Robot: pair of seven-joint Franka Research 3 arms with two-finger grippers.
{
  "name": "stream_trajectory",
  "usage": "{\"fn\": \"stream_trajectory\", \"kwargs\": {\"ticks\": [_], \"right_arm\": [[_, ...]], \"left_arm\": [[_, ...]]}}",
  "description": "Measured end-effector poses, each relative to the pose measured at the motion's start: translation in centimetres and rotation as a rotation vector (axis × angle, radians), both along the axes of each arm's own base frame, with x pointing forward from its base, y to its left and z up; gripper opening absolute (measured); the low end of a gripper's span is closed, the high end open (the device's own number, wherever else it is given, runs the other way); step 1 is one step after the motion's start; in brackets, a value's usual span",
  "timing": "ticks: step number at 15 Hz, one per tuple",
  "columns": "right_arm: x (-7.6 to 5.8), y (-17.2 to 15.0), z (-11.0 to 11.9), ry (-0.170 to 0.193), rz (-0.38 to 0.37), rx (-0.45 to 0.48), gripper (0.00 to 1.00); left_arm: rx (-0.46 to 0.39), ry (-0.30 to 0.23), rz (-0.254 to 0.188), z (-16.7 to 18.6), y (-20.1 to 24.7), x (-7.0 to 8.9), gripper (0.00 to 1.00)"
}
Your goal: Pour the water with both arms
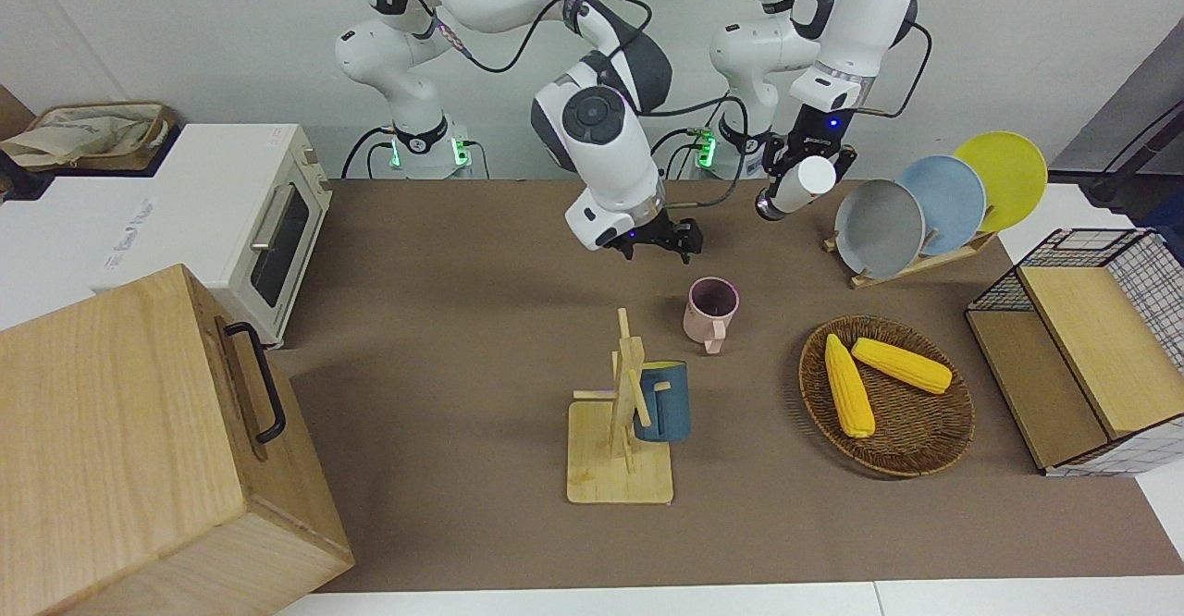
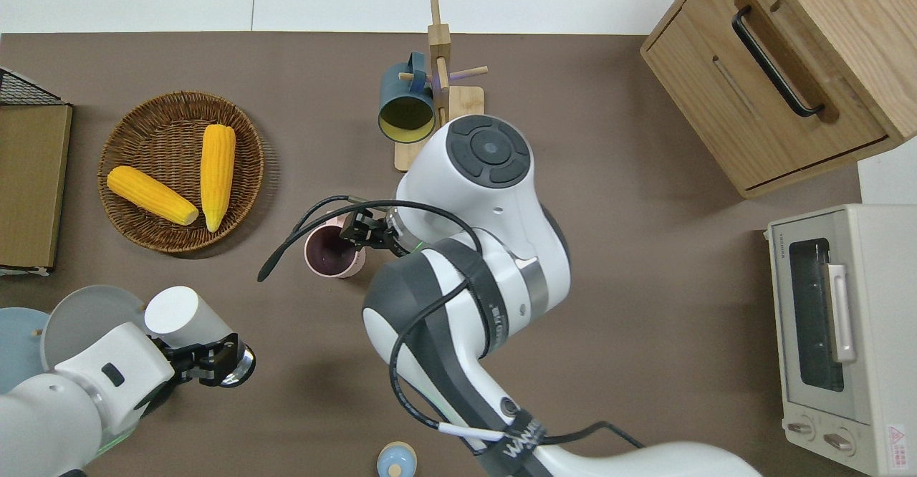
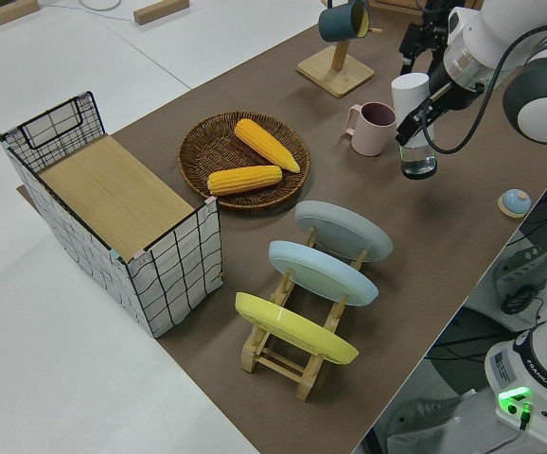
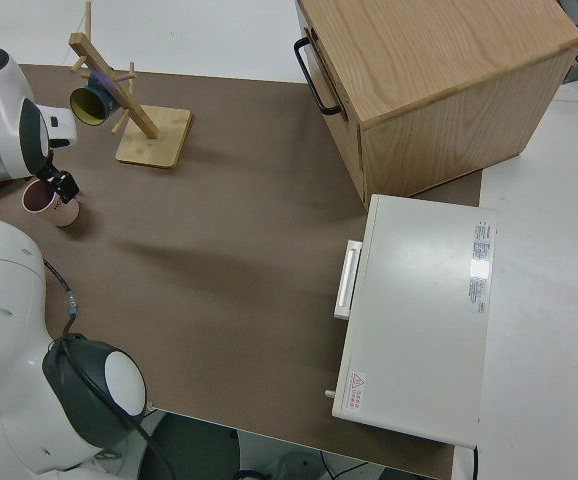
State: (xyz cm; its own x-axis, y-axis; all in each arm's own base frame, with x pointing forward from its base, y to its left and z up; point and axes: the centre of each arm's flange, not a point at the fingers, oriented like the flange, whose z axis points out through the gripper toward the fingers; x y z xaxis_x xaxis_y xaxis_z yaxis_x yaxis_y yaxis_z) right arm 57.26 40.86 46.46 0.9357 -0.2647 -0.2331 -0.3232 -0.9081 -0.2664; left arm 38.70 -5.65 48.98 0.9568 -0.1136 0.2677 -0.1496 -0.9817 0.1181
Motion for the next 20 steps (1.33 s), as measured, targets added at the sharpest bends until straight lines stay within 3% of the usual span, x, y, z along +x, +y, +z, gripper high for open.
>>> {"fn": "stream_trajectory", "kwargs": {"ticks": [4,6,10,14,17,20], "right_arm": [[1.1,-8.1,6.6,-0.038,0.058,-0.037,1.0],[1.5,-12.6,8.8,-0.055,0.101,-0.07,1.0],[2.0,-20.2,11.3,-0.082,0.195,-0.163,1.0],[1.5,-28.3,13.9,-0.088,0.308,-0.26,1.0],[1.2,-33.7,15.0,-0.089,0.322,-0.259,1.0],[0.2,-37.9,16.0,-0.074,0.299,-0.288,1.0]], "left_arm": [[-0.042,-0.002,-0.021,-0.7,-3.1,0.0,0.63],[-0.058,0.0,-0.03,-1.3,-4.4,0.0,0.63],[-0.064,0.009,-0.06,-2.5,-7.0,0.1,0.63],[-0.049,0.014,-0.08,-3.6,-8.4,0.2,0.63],[-0.051,0.029,-0.078,-4.4,-9.0,0.6,0.63],[-0.047,0.052,-0.072,-5.1,-9.3,2.3,0.63]]}}
